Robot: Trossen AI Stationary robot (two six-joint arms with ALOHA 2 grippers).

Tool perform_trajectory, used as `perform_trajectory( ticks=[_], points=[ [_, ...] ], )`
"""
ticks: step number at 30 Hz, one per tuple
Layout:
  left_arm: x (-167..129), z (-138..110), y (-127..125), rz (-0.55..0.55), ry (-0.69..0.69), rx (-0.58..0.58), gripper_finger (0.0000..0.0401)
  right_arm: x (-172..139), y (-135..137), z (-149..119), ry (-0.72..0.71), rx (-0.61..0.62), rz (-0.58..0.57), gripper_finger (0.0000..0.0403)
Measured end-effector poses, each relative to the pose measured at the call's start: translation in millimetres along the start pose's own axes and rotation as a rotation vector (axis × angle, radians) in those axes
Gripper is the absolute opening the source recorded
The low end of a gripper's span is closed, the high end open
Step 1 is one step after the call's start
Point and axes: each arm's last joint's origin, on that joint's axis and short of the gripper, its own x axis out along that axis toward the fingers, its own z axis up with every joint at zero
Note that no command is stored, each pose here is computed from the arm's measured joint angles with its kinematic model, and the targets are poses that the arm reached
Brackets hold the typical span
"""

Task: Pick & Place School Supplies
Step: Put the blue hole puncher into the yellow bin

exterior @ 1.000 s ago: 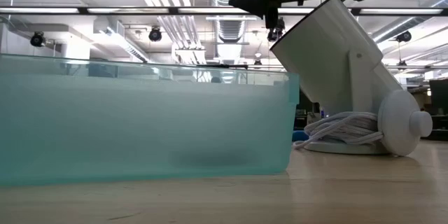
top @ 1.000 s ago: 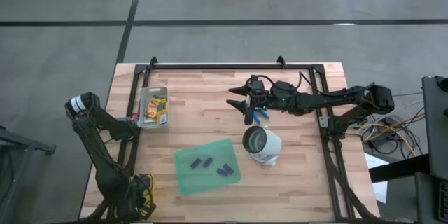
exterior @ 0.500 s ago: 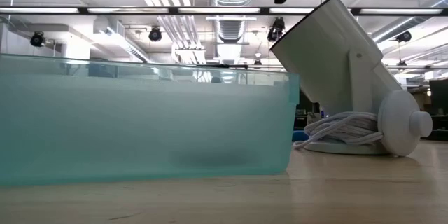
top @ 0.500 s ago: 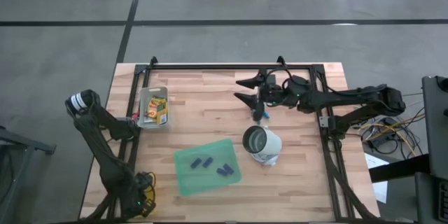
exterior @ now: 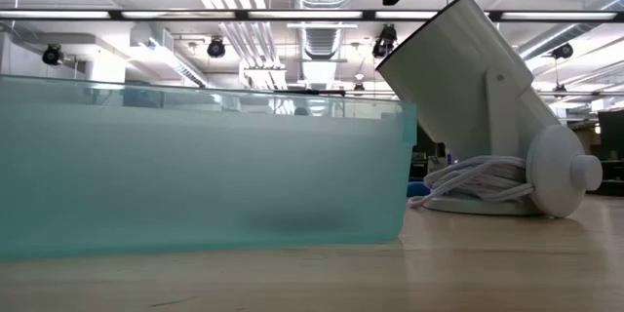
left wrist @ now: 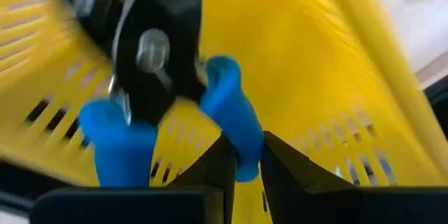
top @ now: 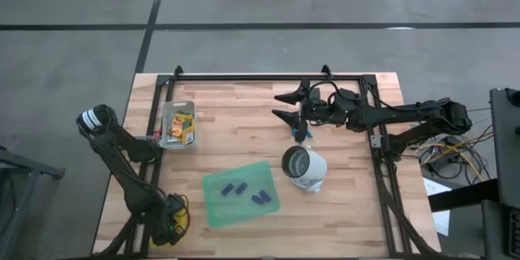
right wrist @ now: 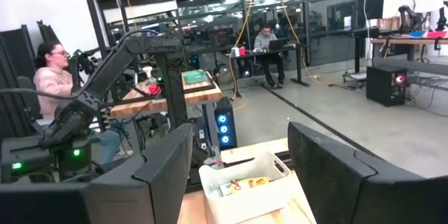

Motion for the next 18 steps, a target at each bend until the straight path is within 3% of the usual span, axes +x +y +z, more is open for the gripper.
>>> perform_trajectory(
  ticks=[9, 18],
  points=[
    [-3, 19, -2, 0.015, -0.034, 0.088, 0.0057, 0, 0, -1, 0.007, 0.014, -0.001, 0.0228],
    [-13, 16, -11, -0.011, -0.021, 0.107, 0.0057, 0, -1, -2, 0.024, 0.013, -0.005, 0.0228]
  ],
)
